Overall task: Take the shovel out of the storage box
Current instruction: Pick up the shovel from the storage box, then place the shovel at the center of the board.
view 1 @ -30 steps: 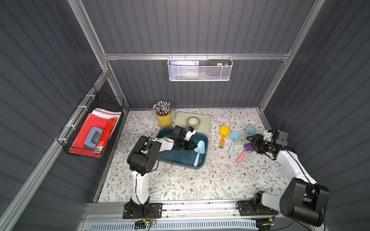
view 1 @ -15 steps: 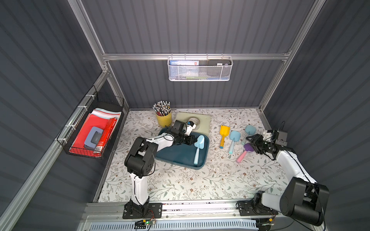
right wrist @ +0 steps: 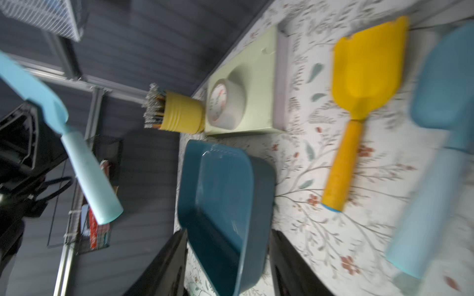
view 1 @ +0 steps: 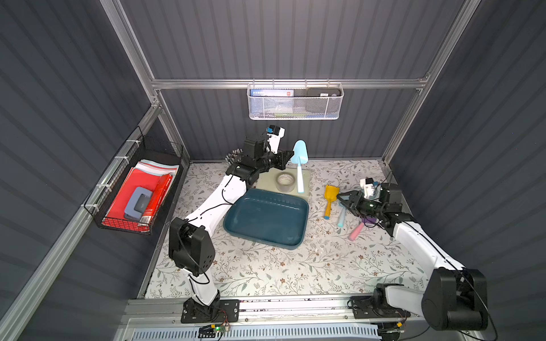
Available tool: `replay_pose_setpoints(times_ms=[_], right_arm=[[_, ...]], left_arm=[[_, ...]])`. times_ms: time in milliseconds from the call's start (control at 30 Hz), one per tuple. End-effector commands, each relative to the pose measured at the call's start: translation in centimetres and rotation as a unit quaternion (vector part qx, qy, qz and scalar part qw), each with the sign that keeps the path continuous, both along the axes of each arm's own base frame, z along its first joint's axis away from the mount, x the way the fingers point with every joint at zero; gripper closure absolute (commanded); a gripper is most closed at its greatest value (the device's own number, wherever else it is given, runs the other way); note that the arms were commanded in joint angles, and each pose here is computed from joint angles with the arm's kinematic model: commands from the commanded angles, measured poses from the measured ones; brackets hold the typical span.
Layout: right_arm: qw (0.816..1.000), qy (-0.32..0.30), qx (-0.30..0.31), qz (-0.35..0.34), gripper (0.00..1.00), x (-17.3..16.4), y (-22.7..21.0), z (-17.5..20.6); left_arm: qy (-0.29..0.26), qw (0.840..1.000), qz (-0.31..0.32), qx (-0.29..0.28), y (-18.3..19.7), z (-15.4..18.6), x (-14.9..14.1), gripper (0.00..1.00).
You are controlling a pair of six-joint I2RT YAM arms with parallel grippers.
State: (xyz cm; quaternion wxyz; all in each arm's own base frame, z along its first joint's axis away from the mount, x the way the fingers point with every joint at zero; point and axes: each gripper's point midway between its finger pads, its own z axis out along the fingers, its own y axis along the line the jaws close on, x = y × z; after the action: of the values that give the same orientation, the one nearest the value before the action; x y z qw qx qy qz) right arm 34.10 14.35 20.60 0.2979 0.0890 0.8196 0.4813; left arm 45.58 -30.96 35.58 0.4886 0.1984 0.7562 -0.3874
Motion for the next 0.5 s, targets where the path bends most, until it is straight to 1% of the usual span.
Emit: replay_pose_setpoints(times_ms=[0,133,233,333,467], right_arm=[[0.993,-0.091,0.048,0.049,0.42,-0.2,2.9,4.7],[0.988,-0.116,0.073,0.077,0.42,-0.6,4.8,5.4],[0.980,-0.139,0.092,0.107,0.42,-0.9,6.4,6.3],[0.976,-0.144,0.090,0.139,0.42,-1.0,8.4,6.3],[0.972,-0.151,0.093,0.155,0.42,-0.7,10.2,6.4]], left_arm=[[0.043,0.999,-0.009,-0.015,-0.9,-2.1,0.7,1.00],[0.036,0.998,-0.021,-0.048,-1.5,-1.0,0.8,1.00],[0.038,0.997,-0.034,-0.057,-1.8,-0.8,0.4,0.99],[0.041,0.996,-0.042,-0.074,-2.1,-0.8,0.4,0.99],[0.051,0.993,-0.059,-0.089,-3.0,-1.2,0.0,0.99]])
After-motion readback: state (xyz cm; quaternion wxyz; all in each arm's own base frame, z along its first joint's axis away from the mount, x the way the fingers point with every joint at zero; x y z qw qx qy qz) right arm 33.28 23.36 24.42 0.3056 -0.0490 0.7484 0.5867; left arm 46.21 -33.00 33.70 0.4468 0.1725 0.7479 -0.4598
